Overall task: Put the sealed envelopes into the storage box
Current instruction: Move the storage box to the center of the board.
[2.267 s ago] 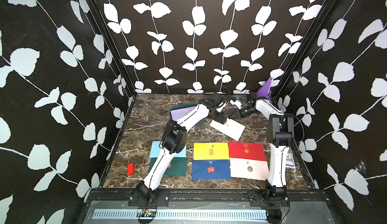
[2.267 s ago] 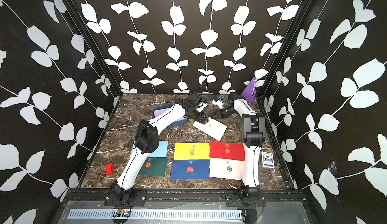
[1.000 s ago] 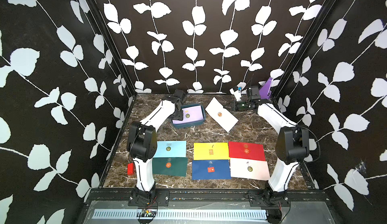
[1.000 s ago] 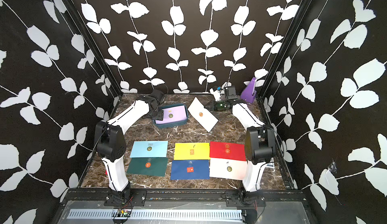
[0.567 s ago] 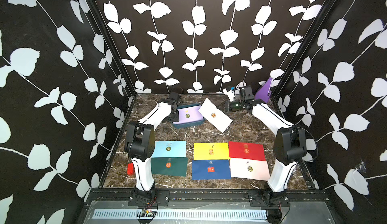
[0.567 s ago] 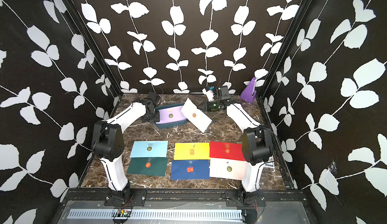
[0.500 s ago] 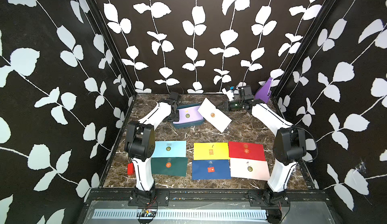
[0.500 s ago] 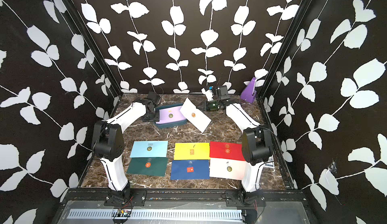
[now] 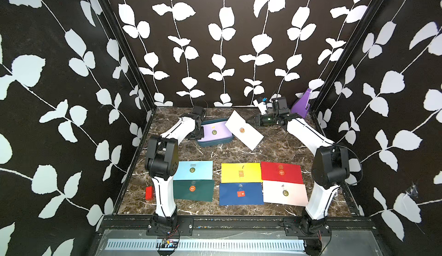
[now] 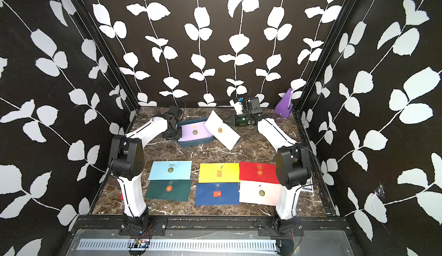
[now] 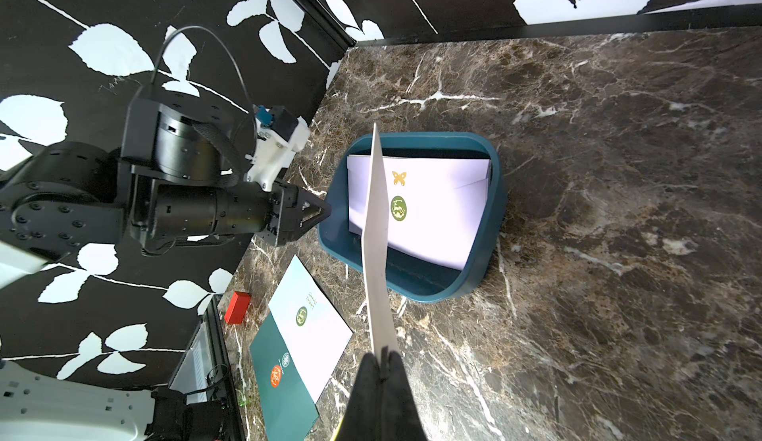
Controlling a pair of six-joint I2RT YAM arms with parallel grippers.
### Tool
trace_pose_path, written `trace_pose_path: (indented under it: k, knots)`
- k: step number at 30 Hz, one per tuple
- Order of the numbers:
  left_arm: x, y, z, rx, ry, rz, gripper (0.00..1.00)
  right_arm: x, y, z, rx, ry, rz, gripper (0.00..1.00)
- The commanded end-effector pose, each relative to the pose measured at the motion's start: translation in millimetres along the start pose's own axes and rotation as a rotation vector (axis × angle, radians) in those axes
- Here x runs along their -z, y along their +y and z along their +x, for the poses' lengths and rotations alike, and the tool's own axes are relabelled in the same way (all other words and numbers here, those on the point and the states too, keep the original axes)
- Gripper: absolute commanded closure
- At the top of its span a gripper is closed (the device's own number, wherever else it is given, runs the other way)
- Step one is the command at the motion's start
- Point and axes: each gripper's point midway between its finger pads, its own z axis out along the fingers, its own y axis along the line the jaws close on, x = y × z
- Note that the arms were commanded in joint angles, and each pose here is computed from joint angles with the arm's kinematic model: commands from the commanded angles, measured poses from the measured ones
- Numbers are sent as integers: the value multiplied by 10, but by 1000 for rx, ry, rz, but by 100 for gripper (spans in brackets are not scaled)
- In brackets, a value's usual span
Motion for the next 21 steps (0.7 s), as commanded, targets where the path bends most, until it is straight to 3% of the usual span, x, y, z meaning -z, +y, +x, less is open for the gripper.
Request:
trace_pose_path:
  k: [1,7,13,21]
  knots:
    - [38,-65,-81,-6,-12,48,79,73,252,-263,71,-59,-46,100]
    - [-2,-176,-86,-51,8,100,88,23,327,-294,84,-56,-74,100]
    - [22,-314,-118,-78,8,171,89,-120,453,-315,111,-26,-124,100]
    - [86,-626,-113,-205,4,263,94,-388,492,-214,156,72,-162,100]
